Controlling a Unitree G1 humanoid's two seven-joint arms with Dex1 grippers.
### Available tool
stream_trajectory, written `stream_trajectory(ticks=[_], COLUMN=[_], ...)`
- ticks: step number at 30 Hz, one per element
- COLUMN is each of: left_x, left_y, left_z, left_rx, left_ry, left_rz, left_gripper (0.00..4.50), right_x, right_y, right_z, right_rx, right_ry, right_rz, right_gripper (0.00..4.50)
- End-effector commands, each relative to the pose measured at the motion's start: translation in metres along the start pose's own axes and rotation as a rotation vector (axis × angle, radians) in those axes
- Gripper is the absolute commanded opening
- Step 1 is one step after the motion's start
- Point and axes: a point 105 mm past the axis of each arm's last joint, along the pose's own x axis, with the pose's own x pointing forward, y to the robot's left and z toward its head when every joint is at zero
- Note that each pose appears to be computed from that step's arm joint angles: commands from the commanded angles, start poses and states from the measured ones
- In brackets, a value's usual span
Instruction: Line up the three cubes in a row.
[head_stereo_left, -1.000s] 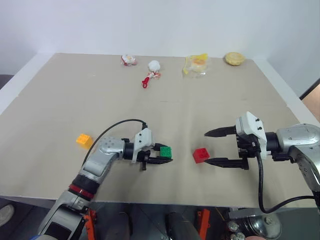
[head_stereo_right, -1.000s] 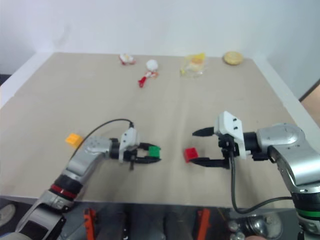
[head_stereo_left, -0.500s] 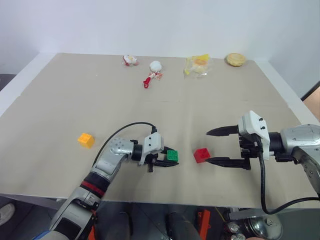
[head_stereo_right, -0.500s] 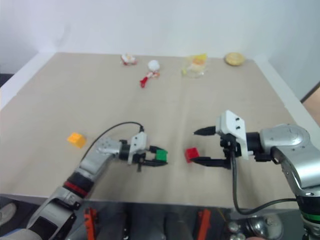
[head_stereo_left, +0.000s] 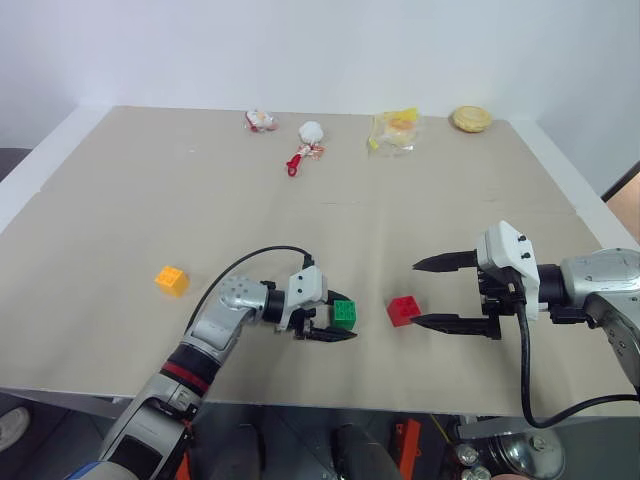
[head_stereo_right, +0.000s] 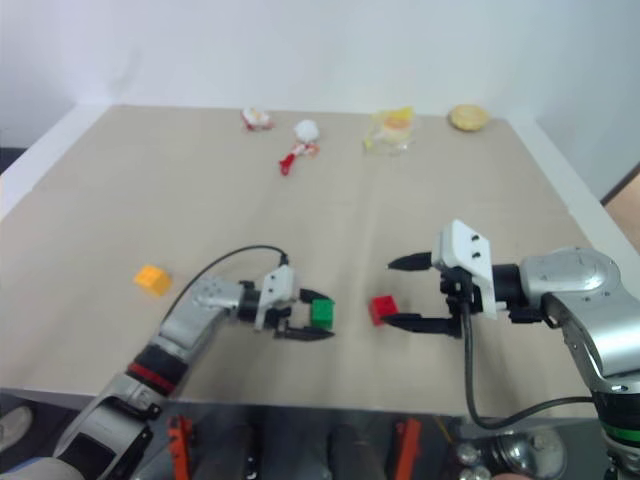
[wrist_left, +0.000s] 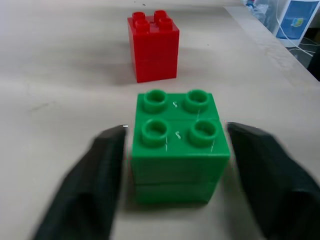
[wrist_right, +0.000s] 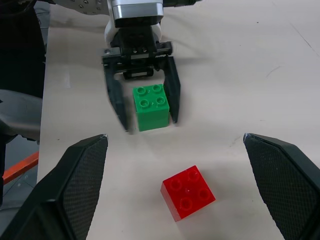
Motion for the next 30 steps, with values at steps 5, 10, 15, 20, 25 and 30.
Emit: stream_trajectory(ticks=[5,10,15,20,25,30], left_x=[-0.018,-0.056,-0.122,-0.185,-0.204,-0.214], left_y=[0.013,0.034,0.050,0.039,0.021,0.007], left_z=[0.032,0.067,0.068,0.039,0.019,0.006], left_rx=[0.011,-0.057,-0.094,-0.161,-0.211,-0.246], left_ry=[-0.115,-0.275,-0.301,-0.238,-0.181,-0.152], left_rz=[0.067,0.326,0.857,1.282,1.394,1.433], left_gripper=[4.46,4.46,4.46,4.46,4.46,4.46], right_x=[-0.006,0.000,0.022,0.048,0.064,0.070], right_y=[-0.002,-0.007,-0.008,-0.011,-0.015,-0.017], right_z=[0.009,0.031,0.059,0.087,0.087,0.089], right_rx=[-0.037,-0.048,-0.054,-0.056,-0.052,-0.061], right_ry=[-0.005,-0.126,-0.282,-0.438,-0.460,-0.467], right_rz=[-0.008,-0.022,0.023,0.088,0.128,0.145], right_gripper=[4.50,4.50,4.50,4.50,4.50,4.50])
